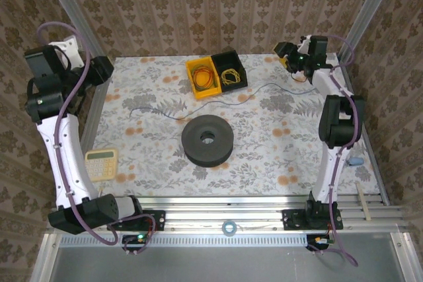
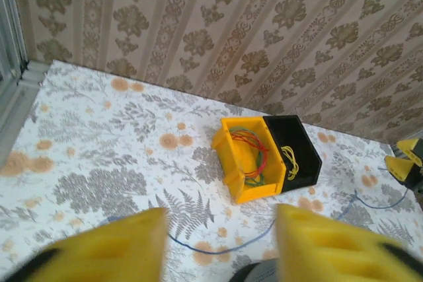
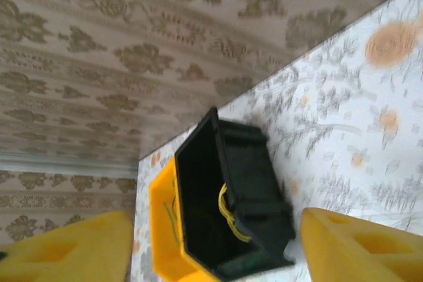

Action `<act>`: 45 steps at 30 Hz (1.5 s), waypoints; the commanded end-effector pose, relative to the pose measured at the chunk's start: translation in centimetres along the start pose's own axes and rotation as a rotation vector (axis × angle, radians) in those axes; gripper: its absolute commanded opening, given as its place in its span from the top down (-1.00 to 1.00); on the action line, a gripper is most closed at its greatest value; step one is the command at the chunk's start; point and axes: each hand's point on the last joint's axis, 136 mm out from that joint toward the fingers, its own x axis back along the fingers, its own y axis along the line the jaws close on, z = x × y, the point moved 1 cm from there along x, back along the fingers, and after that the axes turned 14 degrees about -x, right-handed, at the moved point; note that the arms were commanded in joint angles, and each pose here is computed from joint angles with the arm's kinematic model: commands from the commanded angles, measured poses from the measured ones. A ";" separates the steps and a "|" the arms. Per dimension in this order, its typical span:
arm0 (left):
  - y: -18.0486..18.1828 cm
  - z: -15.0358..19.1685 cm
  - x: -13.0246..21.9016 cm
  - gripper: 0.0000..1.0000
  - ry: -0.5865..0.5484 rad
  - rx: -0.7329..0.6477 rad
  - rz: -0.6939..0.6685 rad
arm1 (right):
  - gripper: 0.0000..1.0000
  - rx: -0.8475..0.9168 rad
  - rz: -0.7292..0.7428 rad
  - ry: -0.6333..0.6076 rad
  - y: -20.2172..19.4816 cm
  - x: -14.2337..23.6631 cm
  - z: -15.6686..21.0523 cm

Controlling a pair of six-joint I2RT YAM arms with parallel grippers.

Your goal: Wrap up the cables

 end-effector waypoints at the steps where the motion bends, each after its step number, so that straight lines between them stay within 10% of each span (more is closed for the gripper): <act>1: -0.5 1.8 -0.8 -0.68 0.057 -0.029 -0.007 | -0.68 0.127 0.096 0.046 1.1 2.7 3.7; 3: -0.7 2.8 -1.7 -0.99 0.092 -0.039 -0.005 | -0.87 0.156 0.116 0.056 1.4 3.4 5.6; 17: -0.9 9.3 -4.8 -0.99 0.243 -0.030 -0.027 | -1.00 0.107 0.287 0.140 -4.5 2.4 16.4; 31: -0.2 11.9 -4.8 -1.00 0.312 -0.022 -0.068 | -0.68 0.005 0.260 0.148 -6.9 -4.5 18.6; 45: 0.6 11.8 -4.8 -1.00 0.342 -0.051 -0.109 | 0.70 -0.030 0.190 0.108 -5.1 -6.9 17.1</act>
